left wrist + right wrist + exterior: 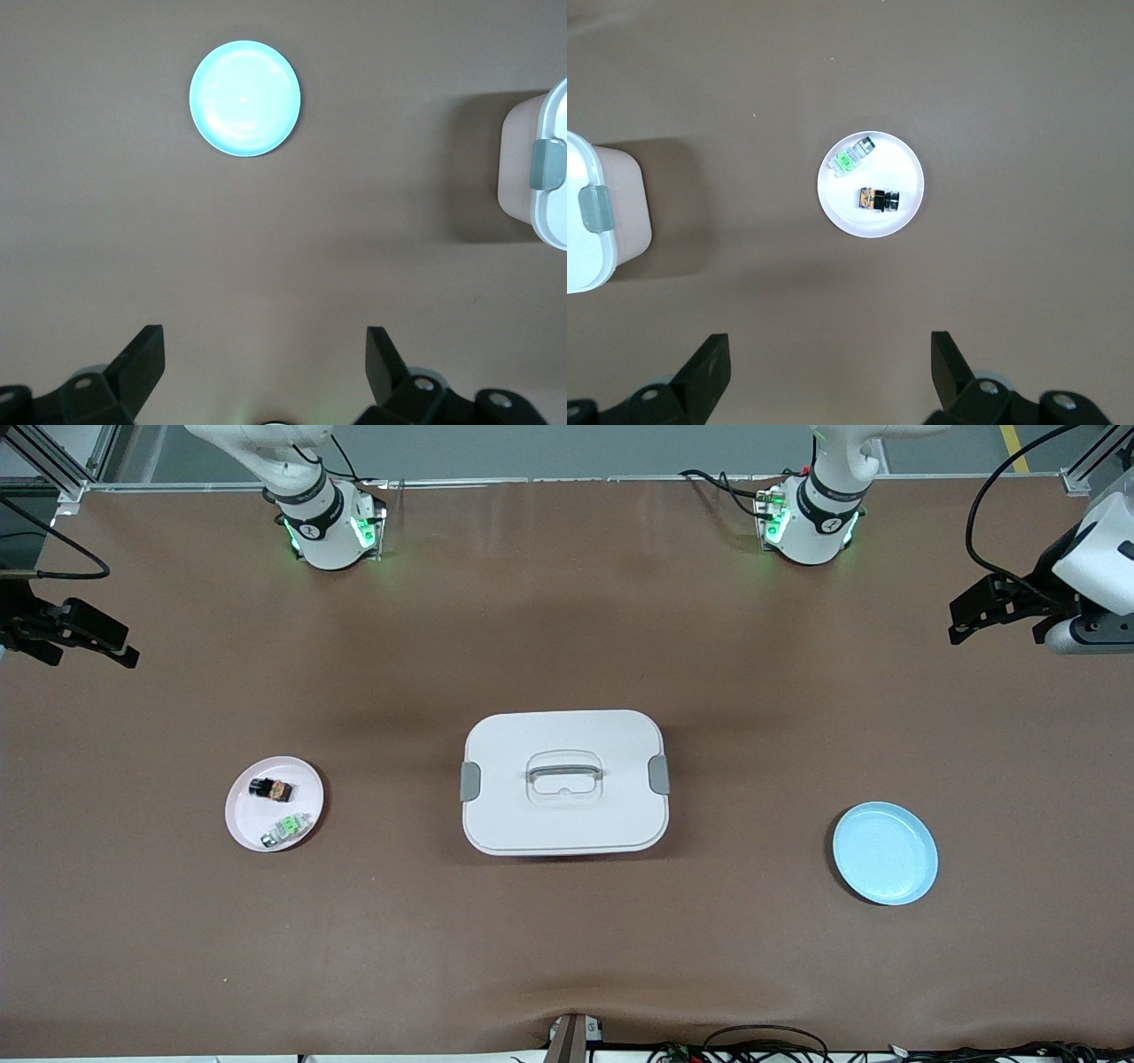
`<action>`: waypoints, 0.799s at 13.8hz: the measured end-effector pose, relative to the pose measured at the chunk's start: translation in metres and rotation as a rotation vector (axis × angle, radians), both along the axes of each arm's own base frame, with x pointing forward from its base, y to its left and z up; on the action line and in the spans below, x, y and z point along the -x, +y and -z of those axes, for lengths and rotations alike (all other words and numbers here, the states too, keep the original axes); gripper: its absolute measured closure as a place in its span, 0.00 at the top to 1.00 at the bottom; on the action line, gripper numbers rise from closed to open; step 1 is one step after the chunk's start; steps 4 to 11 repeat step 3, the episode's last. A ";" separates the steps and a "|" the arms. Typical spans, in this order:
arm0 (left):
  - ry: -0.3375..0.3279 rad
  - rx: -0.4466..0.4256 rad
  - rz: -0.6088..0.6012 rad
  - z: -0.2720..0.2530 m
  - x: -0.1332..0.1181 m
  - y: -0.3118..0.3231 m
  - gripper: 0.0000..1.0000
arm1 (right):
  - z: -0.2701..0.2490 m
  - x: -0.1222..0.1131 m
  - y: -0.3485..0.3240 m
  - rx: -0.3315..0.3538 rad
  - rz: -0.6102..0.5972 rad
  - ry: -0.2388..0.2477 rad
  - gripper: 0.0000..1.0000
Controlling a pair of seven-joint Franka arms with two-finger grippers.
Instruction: Transfer orange switch to right arm and place
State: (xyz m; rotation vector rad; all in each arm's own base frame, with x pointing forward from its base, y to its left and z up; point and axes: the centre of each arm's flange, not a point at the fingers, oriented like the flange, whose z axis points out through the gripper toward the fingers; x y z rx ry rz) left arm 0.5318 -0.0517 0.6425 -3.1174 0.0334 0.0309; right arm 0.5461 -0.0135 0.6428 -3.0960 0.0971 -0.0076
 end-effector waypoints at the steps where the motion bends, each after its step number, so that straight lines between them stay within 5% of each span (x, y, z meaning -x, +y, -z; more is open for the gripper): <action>1: -0.002 0.000 0.000 0.000 0.000 0.000 1.00 | 0.000 0.000 0.000 0.000 -0.001 0.000 1.00; 11: -0.006 0.001 0.000 -0.002 0.000 0.000 1.00 | 0.000 0.000 0.000 0.000 0.000 0.000 1.00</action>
